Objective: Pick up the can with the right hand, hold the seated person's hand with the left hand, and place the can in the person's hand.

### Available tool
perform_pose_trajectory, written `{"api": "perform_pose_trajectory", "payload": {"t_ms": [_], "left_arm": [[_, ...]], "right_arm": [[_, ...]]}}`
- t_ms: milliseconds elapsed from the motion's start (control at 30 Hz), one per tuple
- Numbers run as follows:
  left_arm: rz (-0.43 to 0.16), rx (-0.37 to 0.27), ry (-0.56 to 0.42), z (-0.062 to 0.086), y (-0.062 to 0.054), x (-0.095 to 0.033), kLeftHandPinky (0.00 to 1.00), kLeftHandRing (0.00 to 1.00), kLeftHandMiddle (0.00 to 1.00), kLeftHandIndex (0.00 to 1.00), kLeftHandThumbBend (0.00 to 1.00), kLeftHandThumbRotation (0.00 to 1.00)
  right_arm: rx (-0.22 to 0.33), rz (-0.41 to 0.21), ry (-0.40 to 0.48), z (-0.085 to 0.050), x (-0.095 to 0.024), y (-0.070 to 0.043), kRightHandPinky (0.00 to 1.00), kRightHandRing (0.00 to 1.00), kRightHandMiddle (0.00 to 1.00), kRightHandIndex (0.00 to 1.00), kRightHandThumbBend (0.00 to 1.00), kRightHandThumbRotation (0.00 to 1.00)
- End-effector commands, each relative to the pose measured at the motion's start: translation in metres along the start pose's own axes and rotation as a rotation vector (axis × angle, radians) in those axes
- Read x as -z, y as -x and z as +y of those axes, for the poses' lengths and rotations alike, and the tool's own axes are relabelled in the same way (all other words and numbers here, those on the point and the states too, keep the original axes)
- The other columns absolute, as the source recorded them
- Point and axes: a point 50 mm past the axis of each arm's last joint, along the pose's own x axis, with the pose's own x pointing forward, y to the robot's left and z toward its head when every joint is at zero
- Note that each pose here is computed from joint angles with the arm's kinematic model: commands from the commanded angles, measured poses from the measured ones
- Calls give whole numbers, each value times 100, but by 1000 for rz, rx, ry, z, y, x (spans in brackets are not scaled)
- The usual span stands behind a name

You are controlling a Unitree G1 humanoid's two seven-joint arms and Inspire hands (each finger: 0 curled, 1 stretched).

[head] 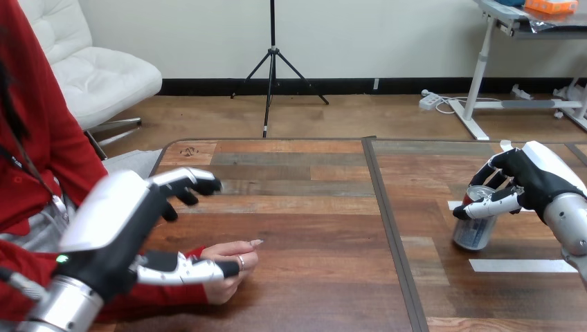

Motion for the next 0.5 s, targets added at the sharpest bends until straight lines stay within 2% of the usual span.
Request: {"api": "perform_pose_trajectory", "payload": {"t_ms": [0, 467], "left_arm": [[-52, 8, -82, 5, -12, -10, 57, 70, 75, 73, 100, 31], [-7, 77, -131, -9, -18, -4, 61, 72, 76, 73, 100, 26]], "right_arm": [[92, -103, -20, -29, -28, -7, 36, 39, 45, 49, 69, 0], [93, -113, -15, -28, -29, -7, 36, 39, 46, 49, 69, 0]]}}
